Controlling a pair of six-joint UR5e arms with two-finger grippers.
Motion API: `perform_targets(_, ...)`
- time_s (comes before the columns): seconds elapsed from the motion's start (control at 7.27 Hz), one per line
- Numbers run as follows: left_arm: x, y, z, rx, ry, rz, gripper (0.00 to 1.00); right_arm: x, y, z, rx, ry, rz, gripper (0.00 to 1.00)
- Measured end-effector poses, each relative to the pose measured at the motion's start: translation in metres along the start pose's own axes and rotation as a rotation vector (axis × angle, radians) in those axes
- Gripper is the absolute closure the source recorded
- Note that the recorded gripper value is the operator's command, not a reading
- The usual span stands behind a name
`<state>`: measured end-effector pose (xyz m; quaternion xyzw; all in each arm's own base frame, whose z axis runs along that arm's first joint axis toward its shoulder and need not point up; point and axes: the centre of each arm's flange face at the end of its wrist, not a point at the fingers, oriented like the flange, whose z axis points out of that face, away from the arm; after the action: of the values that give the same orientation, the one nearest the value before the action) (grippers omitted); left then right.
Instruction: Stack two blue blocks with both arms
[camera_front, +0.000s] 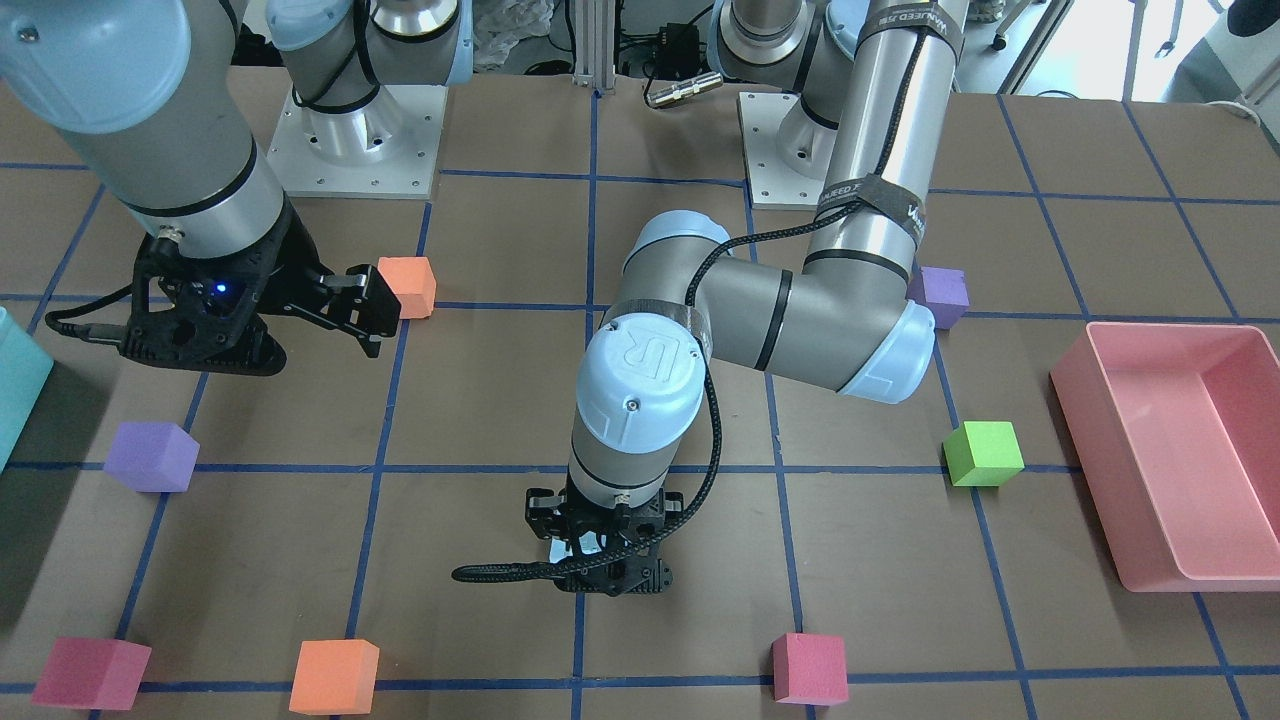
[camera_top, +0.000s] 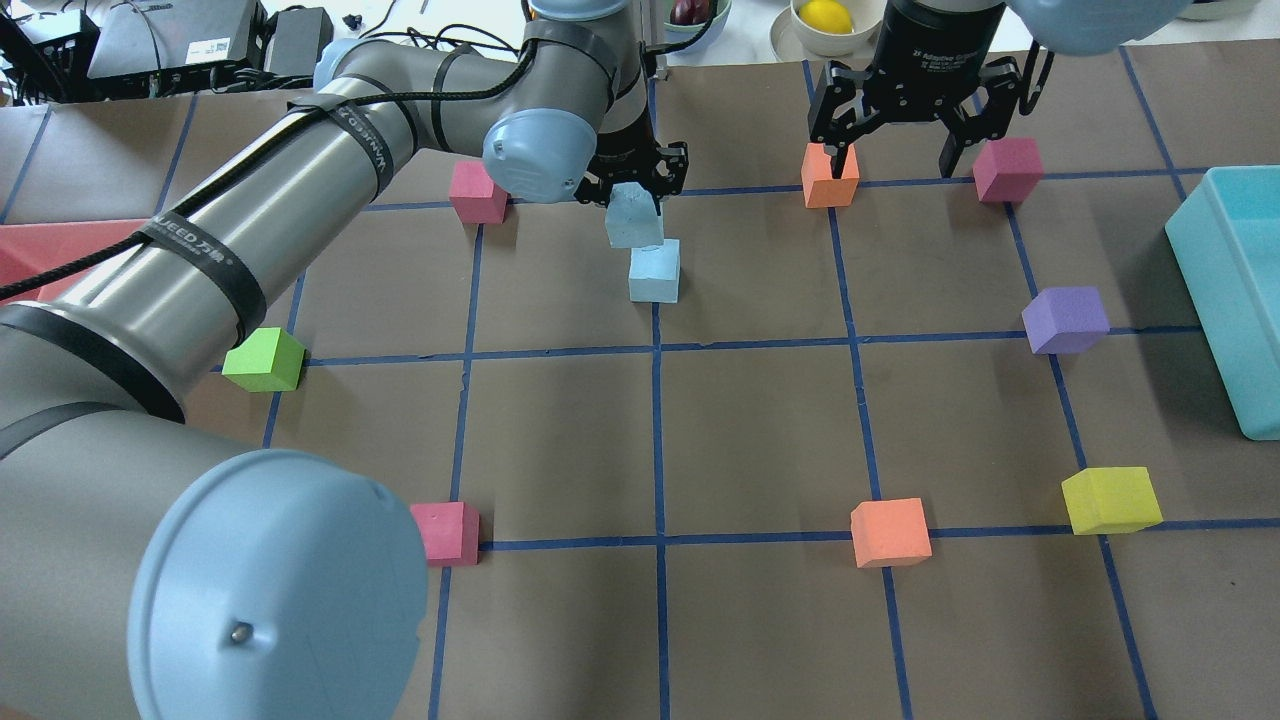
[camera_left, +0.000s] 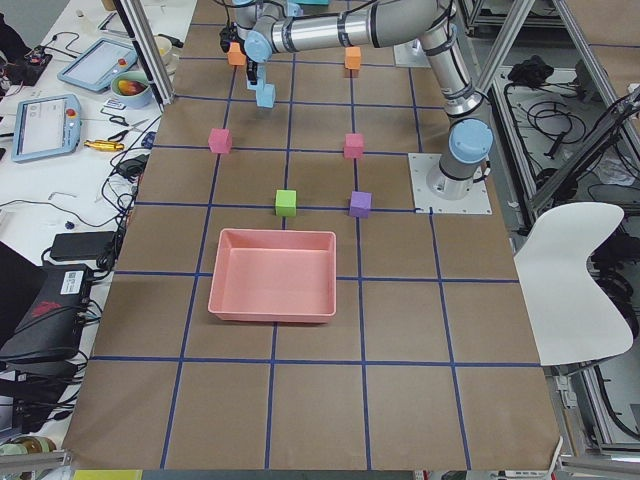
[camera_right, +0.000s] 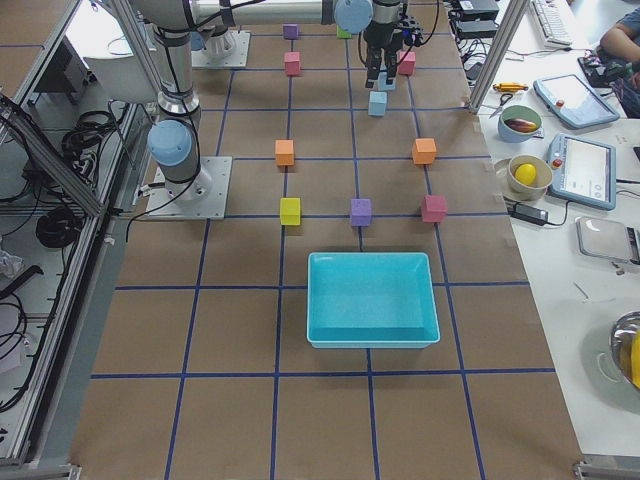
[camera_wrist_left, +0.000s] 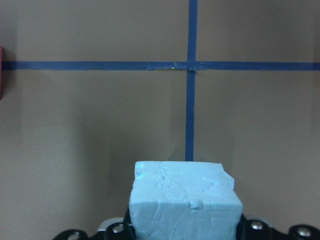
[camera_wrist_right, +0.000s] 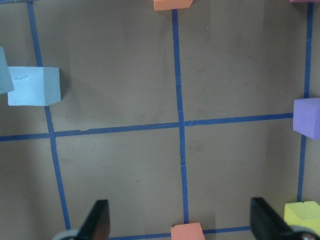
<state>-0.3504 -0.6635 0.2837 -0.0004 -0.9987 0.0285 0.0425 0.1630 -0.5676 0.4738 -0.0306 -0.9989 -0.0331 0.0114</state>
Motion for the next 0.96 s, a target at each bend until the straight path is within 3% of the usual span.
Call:
perform_targets(0.28,0.004,0.003,0.011,-0.019,-0.003,0.001,1.0,0.007,0.018,-0.003,-0.032,0.002,0.0,0.0)
perform_targets(0.83,0.009,0.007,0.027,-0.04,-0.007,-0.016,1.0,0.041,0.027,-0.003,-0.047,-0.002,0.035,0.0)
perform_targets(0.96,0.011,0.008,0.029,-0.043,-0.007,-0.02,0.72,0.04,0.036,-0.003,-0.047,-0.004,0.034,0.0)
